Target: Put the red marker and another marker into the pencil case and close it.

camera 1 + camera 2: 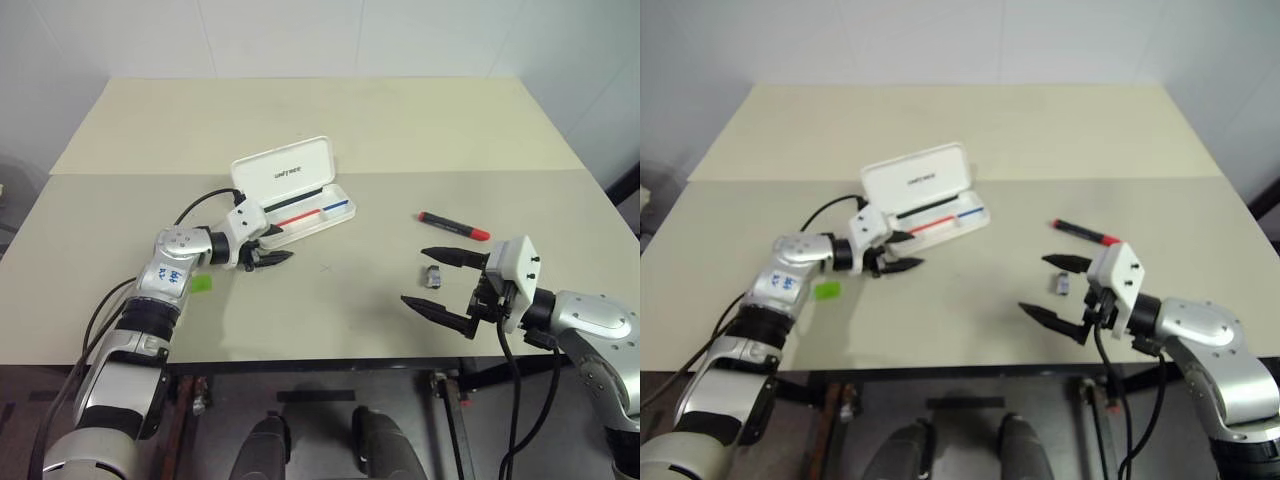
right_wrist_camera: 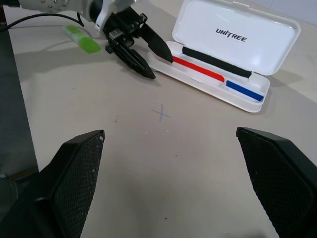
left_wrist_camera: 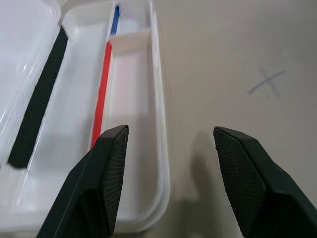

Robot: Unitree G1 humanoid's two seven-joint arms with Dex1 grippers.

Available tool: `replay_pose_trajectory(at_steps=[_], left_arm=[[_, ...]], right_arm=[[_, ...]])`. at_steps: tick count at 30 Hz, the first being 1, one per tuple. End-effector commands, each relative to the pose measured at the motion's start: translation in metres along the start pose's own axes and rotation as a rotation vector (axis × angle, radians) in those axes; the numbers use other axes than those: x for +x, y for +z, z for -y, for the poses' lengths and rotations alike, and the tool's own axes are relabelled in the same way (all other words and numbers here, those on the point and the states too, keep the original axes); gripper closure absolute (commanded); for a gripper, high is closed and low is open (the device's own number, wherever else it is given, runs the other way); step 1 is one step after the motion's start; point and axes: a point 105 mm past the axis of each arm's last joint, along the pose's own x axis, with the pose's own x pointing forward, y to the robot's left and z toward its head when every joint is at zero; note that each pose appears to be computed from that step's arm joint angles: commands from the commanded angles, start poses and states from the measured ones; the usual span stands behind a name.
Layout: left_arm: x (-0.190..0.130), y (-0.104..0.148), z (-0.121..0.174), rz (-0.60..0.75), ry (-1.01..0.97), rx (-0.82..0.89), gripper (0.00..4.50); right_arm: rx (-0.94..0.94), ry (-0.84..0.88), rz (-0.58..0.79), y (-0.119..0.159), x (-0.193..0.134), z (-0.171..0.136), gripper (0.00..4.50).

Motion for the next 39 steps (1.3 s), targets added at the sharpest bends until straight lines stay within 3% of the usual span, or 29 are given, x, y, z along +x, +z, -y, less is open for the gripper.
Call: replay_pose_trajectory(at_steps=[1,9,12,19,27,34,39], left_arm=[[0.005,0.005,-0.009,-0.022,0.040,0.030,1.64],[0.025,0.003,0.006,-0.072,-0.054,0.006,1.64],[0.027,0.002,0.009,-0.098,-0.083,-0.003,2.20],[0.029,0.000,0.008,-0.137,-0.091,0.019,4.47],[0.029,0.000,0.017,-0.115,-0.127,0.019,4.47],[0.017,0.029,0.041,0.071,-0.286,0.067,4.47],[0.001,0.025,0.059,0.053,-0.380,0.138,4.47]], right_arm=[[-0.051,-0.030,0.027,0.018,-0.007,0.000,0.00],[-0.060,-0.056,0.041,0.027,-0.007,-0.003,0.00],[-0.075,-0.060,0.047,0.031,-0.006,-0.003,0.00],[-0.115,-0.074,0.081,0.048,-0.004,0.004,0.00],[-0.117,-0.065,0.086,0.052,-0.002,0.005,0.00],[-0.103,-0.050,0.084,0.047,-0.001,0.004,0.00],[-0.082,-0.040,0.088,0.042,0.001,0.003,0.00]])
